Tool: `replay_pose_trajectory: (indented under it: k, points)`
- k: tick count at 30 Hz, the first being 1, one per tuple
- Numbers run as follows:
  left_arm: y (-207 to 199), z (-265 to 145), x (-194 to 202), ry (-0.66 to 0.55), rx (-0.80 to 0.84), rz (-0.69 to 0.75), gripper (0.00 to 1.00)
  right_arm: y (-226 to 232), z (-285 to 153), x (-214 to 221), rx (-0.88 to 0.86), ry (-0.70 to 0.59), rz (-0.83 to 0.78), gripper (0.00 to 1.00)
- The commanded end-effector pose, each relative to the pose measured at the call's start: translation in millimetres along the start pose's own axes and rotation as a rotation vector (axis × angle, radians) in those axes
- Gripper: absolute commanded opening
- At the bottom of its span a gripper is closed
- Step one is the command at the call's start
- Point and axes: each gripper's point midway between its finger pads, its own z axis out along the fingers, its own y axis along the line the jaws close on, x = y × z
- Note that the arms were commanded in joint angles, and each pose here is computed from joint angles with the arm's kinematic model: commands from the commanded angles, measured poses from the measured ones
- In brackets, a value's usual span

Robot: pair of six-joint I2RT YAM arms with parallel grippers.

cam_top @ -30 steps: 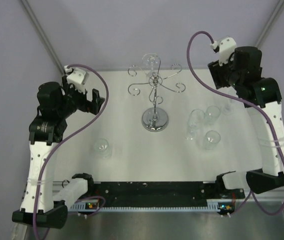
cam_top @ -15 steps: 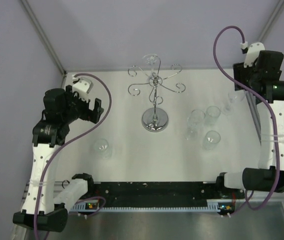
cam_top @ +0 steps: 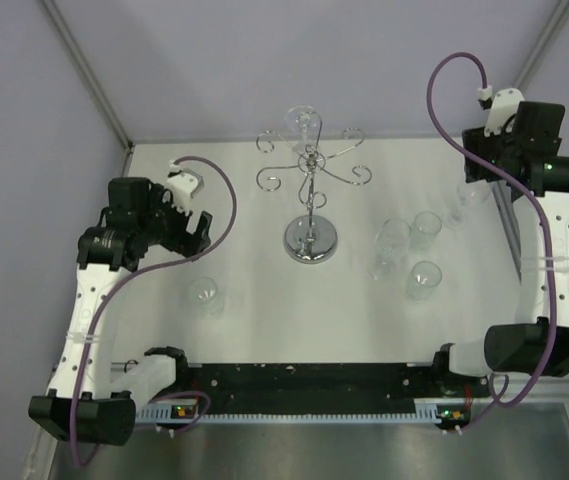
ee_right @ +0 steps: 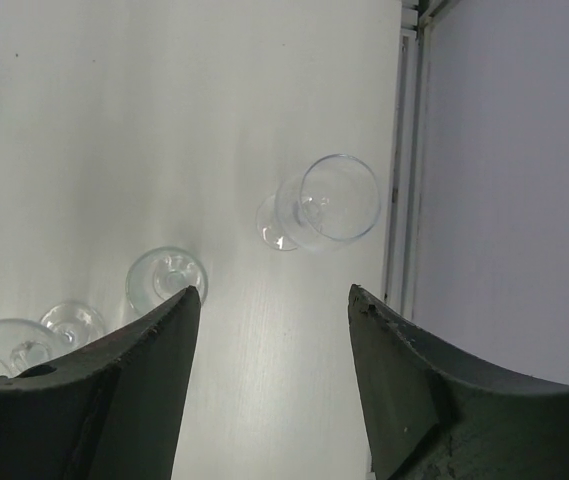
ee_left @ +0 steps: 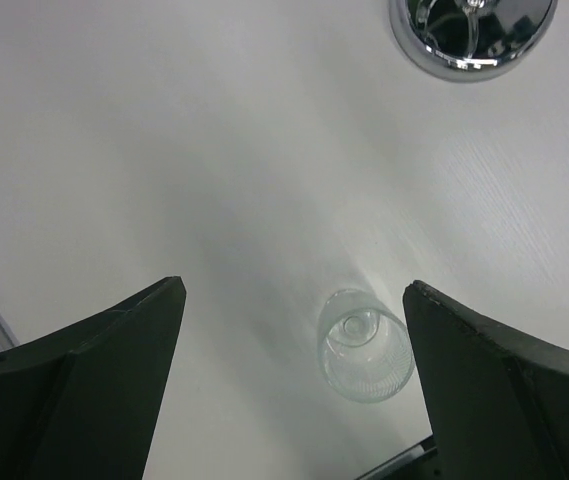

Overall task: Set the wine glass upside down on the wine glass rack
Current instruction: Pick up the wine glass at the center of the board.

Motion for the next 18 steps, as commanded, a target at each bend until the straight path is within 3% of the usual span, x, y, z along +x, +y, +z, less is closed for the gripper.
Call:
replay_pose_trajectory:
  k: [1, 11, 18]
  points:
    - [-3, -2, 37, 0.167, 0.032, 0.057, 0.95, 10, -24, -13, -0.062, -0.080, 0.006, 0.61]
    - [-17, 8, 102, 0.402, 0.151, 0.083, 0.89, 34, -25, -6, -0.178, -0.068, 0.029, 0.60]
    - [-21, 22, 127, 0.457, 0.179, 0.067, 0.80, 36, -28, -10, -0.196, -0.079, 0.029, 0.59]
